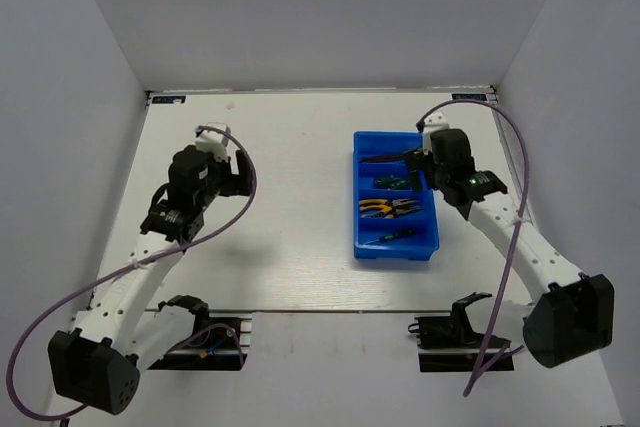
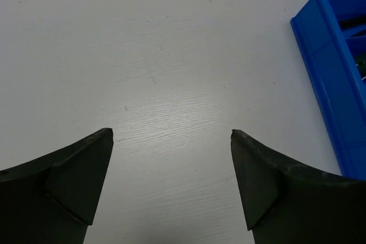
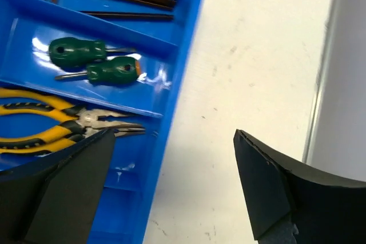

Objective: Sort the tools into containers

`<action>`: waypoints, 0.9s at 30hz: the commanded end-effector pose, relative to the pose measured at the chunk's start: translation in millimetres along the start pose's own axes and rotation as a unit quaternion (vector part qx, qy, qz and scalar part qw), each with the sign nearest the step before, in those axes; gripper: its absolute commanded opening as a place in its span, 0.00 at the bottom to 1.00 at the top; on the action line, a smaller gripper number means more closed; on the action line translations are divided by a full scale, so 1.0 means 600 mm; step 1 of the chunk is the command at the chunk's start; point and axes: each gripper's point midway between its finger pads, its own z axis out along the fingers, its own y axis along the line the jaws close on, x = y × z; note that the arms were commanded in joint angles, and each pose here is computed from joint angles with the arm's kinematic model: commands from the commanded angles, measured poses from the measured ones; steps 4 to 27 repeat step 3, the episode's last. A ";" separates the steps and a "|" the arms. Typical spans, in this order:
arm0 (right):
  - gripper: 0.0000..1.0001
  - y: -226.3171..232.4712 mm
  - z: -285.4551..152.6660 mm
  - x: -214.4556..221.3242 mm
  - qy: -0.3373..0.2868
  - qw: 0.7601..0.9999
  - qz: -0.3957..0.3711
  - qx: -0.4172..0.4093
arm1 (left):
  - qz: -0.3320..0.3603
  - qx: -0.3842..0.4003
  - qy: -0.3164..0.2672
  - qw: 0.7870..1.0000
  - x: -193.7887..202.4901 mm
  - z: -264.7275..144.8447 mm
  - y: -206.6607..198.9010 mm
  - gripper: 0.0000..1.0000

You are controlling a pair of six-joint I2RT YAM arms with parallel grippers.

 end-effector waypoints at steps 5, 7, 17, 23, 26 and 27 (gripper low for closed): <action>0.90 -0.056 -0.038 0.015 -0.044 0.993 0.064 0.088 | 0.006 0.024 0.001 1.000 -0.002 0.008 -0.012 0.95; 0.90 -0.056 -0.038 0.015 -0.044 0.993 0.064 0.088 | 0.006 0.024 0.001 1.000 -0.002 0.008 -0.012 0.95; 0.90 -0.056 -0.038 0.015 -0.044 0.993 0.064 0.088 | 0.006 0.024 0.001 1.000 -0.002 0.008 -0.012 0.95; 0.90 -0.056 -0.038 0.015 -0.044 0.993 0.064 0.088 | 0.006 0.024 0.001 1.000 -0.002 0.008 -0.012 0.95; 0.90 -0.056 -0.038 0.015 -0.044 0.993 0.064 0.088 | 0.006 0.024 0.001 1.000 -0.002 0.008 -0.012 0.95; 0.90 -0.056 -0.038 0.015 -0.044 0.993 0.064 0.088 | 0.006 0.024 0.001 1.000 -0.002 0.008 -0.012 0.95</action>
